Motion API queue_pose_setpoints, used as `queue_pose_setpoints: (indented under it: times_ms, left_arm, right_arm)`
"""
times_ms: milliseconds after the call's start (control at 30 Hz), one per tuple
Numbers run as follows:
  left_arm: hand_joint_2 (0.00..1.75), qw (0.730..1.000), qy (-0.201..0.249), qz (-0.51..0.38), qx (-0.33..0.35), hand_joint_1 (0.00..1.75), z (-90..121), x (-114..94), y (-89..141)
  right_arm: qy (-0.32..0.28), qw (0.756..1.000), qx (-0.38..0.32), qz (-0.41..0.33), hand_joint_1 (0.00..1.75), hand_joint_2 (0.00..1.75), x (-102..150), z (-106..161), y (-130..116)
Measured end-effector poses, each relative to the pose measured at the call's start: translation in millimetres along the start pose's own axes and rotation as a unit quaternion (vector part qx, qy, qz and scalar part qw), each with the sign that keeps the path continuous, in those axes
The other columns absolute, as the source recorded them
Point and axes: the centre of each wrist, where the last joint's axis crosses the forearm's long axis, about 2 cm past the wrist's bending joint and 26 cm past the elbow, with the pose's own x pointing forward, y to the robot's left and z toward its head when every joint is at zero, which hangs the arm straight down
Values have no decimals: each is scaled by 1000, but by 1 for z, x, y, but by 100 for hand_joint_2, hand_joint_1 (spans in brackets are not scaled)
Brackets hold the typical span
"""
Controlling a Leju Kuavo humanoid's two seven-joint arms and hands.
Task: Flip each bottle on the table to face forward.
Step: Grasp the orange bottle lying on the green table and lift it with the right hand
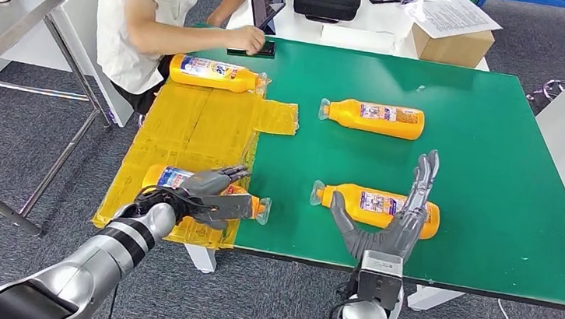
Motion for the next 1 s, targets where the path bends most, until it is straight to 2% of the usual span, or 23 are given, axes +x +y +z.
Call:
queue_pose_setpoints:
  times_ms: [300,733,867,933,1000]
  left_arm:
    - [175,998,0,53,-16,0,-2,4,-8]
    - [175,998,-1,69,-12,0,-2,3,-13]
    - [175,992,-40,120,-3,0,-1,4,-19]
    - [175,982,-73,174,2,0,0,6,-25]
    - [175,967,-117,222,42,0,4,12,-33]
  right_arm:
    - [12,1000,13,-5,0,175,-5,4,6]
    - [22,999,25,-1,0,175,-9,11,9]
    - [22,999,29,2,0,175,-10,12,7]
    - [21,999,31,4,0,175,-11,13,6]
    - [20,999,34,8,0,175,-11,14,5]
